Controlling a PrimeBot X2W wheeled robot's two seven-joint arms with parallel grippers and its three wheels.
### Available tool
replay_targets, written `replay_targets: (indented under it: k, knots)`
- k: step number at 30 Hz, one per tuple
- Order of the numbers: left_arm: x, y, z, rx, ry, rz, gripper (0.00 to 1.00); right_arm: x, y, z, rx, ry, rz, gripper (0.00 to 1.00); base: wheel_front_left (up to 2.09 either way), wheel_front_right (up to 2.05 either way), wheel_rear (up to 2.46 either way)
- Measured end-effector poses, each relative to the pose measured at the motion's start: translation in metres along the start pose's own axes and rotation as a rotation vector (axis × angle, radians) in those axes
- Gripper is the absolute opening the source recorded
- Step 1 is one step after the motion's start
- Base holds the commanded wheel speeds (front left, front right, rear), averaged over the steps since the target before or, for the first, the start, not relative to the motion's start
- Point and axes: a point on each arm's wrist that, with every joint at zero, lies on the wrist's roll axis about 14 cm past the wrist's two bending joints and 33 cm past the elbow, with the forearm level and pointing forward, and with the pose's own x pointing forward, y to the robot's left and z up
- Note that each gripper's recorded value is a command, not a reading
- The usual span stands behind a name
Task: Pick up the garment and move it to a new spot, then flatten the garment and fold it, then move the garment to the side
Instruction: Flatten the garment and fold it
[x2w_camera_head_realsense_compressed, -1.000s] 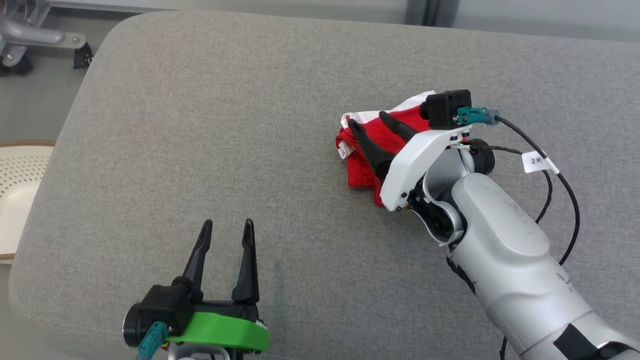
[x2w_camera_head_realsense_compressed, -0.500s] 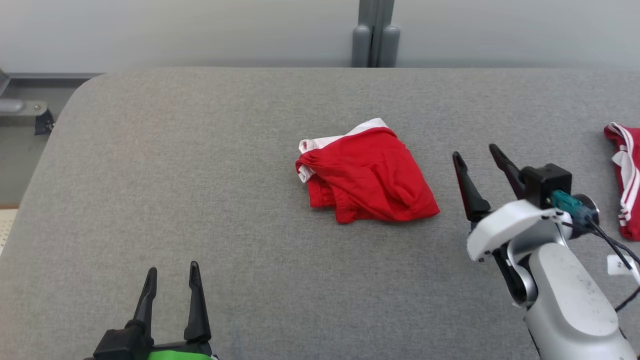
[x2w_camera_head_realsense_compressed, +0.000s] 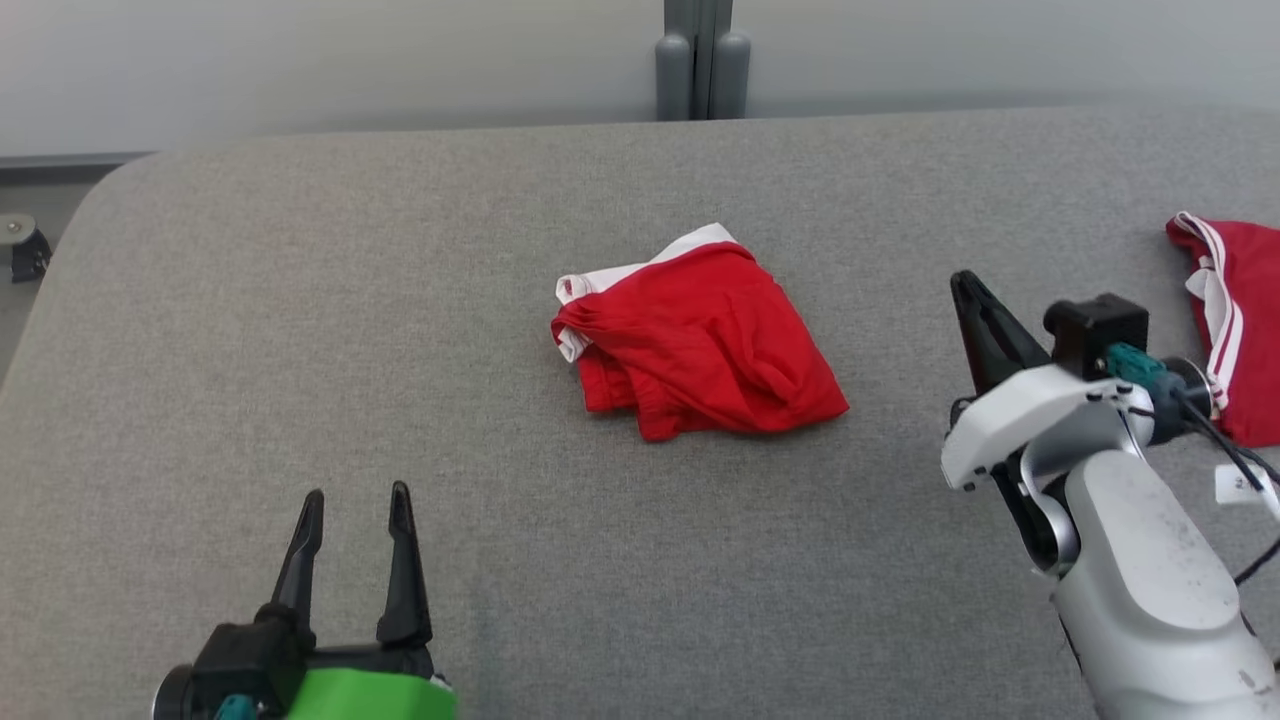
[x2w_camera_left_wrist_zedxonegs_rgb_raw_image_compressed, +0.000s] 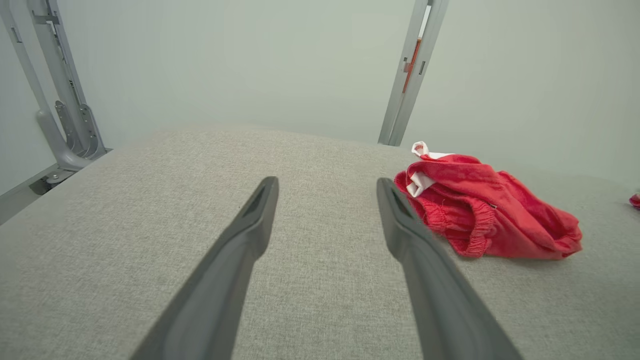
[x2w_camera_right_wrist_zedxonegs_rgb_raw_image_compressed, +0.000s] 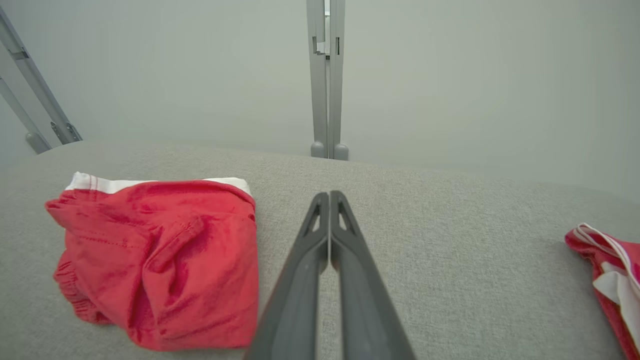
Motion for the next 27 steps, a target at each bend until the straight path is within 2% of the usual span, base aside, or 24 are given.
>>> replay_targets:
  k: [6, 11, 18, 27]
  knots:
    - [0.023, -0.006, -0.003, -0.025, 0.002, -0.018, 1.00, 0.043, 0.022, -0.021, -0.064, 0.097, 0.095, 0.00, 0.00, 0.00, 0.00]
    - [0.028, 0.005, -0.013, -0.038, 0.034, 0.030, 1.00, 0.064, 0.060, -0.066, -0.076, 0.212, 0.215, 0.00, 0.00, 0.00, 0.00]
    - [0.017, 0.031, -0.019, -0.030, 0.062, 0.121, 1.00, 0.066, 0.114, -0.108, -0.073, 0.295, 0.377, 0.00, 0.00, 0.00, 0.00]
    - [0.010, 0.036, -0.012, -0.029, 0.043, 0.145, 1.00, 0.058, 0.154, -0.106, -0.083, 0.277, 0.499, 0.00, 0.00, 0.00, 0.00]
